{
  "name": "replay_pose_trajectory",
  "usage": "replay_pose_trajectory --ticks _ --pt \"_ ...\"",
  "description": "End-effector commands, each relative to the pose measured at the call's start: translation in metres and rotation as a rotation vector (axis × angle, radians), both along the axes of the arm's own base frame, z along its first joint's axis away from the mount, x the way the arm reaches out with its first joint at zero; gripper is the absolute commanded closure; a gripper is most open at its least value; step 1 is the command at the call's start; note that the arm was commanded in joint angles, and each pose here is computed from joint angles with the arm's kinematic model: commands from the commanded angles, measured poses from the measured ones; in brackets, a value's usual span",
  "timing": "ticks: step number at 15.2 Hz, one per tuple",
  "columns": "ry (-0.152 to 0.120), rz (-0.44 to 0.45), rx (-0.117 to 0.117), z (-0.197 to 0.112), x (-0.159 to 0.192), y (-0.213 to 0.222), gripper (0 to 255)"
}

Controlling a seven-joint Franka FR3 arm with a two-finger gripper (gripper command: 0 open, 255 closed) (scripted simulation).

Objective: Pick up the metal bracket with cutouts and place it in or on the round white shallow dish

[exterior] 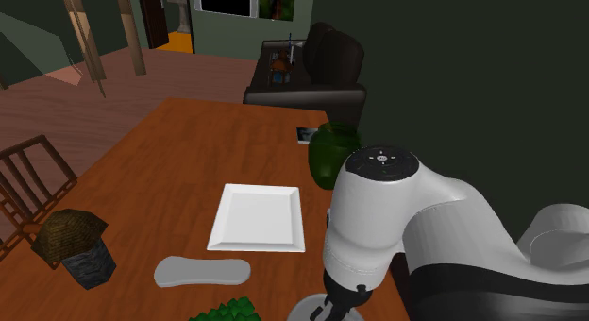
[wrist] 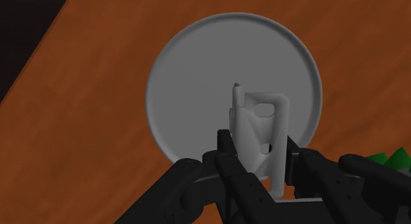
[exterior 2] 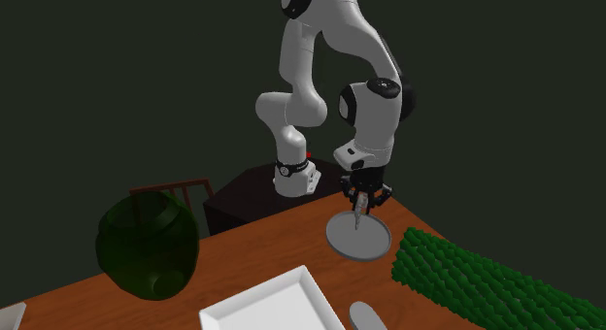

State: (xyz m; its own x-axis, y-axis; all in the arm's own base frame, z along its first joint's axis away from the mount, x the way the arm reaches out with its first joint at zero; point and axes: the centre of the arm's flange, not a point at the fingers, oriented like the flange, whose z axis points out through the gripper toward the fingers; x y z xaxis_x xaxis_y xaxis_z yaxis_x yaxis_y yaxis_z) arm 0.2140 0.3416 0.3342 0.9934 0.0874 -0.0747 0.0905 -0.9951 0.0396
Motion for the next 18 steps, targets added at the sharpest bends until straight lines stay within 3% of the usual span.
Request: replay_pose_trajectory --ticks 1,5,6,11,15,18 --pt "0.0 0.0 0.0 -0.001 0.0 0.0 255" --pt "0.0 0.0 0.0 -0.001 0.0 0.0 255" --pt "0.0 0.0 0.0 -0.001 0.0 0.0 0" --pt "0.0 0.0 0.0 -0.001 0.0 0.0 0" --pt "0.0 0.0 0.0 0.049 0.004 0.002 0" --pt "0.0 0.0 0.0 0.049 0.004 0.002 0"
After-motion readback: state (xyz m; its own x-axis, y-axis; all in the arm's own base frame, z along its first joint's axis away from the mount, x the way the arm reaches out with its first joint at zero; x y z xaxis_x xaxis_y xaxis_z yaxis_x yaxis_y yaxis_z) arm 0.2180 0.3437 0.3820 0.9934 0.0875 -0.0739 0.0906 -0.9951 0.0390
